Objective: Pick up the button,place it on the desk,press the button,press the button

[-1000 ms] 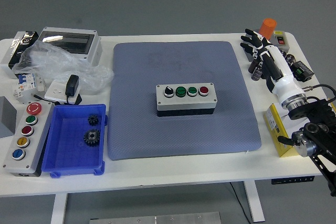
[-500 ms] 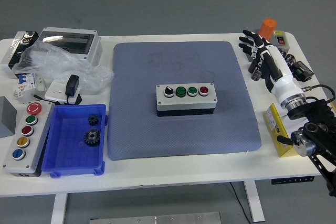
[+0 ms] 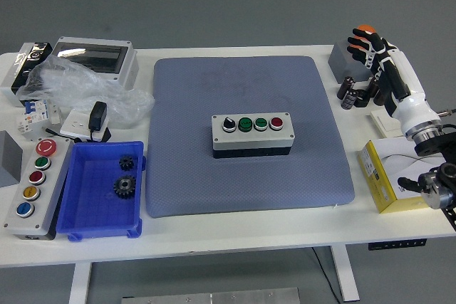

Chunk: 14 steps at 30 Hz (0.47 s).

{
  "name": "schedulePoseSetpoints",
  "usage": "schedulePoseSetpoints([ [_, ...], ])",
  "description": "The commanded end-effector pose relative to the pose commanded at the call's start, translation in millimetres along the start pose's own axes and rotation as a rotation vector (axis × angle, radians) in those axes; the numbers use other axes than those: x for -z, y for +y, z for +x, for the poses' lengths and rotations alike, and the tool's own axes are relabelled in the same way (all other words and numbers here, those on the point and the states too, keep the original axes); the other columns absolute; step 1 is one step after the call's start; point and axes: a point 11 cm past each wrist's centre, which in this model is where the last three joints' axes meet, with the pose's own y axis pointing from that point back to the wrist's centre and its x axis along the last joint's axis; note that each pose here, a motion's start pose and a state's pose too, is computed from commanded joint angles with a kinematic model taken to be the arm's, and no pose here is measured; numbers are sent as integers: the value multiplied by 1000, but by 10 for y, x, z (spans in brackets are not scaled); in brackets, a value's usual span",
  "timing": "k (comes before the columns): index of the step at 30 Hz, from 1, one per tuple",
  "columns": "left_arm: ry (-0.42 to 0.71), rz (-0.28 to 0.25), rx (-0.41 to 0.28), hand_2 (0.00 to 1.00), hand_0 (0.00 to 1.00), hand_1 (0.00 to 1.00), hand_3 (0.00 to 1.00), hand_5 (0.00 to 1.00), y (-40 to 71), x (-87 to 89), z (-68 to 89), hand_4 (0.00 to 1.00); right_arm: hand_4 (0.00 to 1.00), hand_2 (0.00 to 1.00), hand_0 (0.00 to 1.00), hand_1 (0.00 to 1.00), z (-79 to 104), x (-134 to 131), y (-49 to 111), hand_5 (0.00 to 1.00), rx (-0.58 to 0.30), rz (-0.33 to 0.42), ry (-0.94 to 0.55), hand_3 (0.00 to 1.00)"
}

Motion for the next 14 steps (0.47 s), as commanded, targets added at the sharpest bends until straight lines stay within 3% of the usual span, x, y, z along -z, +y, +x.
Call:
schedulePoseSetpoints([
  [14, -23, -17, 23, 612, 662, 690, 642, 341, 13, -100, -156, 649, 998, 801, 861, 784, 131, 133, -1, 932, -47, 49, -7, 775],
])
